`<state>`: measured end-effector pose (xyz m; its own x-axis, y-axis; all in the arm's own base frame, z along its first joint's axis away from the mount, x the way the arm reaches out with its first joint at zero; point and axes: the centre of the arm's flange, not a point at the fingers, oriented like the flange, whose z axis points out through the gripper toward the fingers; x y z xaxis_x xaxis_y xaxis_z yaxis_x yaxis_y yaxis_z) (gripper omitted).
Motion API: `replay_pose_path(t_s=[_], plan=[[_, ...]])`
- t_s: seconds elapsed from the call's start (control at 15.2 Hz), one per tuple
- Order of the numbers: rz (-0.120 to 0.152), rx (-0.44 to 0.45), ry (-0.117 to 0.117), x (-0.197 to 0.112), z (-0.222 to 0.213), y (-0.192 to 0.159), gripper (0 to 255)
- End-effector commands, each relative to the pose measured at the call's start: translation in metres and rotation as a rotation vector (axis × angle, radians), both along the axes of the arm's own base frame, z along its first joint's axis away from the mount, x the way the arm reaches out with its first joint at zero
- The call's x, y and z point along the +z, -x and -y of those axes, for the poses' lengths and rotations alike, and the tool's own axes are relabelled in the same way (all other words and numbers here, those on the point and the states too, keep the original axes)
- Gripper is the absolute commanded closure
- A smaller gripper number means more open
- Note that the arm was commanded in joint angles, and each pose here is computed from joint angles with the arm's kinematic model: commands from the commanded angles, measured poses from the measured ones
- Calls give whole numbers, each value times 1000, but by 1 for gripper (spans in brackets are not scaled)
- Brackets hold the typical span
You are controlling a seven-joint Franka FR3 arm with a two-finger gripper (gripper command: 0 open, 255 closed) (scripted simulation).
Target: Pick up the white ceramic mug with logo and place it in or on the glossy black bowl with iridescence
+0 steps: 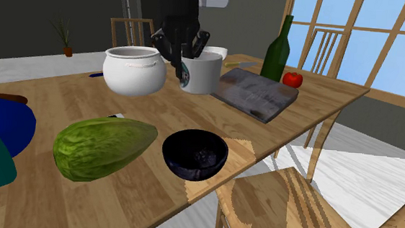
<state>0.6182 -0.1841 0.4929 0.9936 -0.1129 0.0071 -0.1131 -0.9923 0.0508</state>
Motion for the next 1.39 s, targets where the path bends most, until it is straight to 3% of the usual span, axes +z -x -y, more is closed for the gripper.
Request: replay_pose_path(t_s=[0.0,0.79,1.32], plan=[[0,0,0,12,1,0,255],[0,0,0,25,-108,98,255],[0,0,0,-18,-108,98,255]])
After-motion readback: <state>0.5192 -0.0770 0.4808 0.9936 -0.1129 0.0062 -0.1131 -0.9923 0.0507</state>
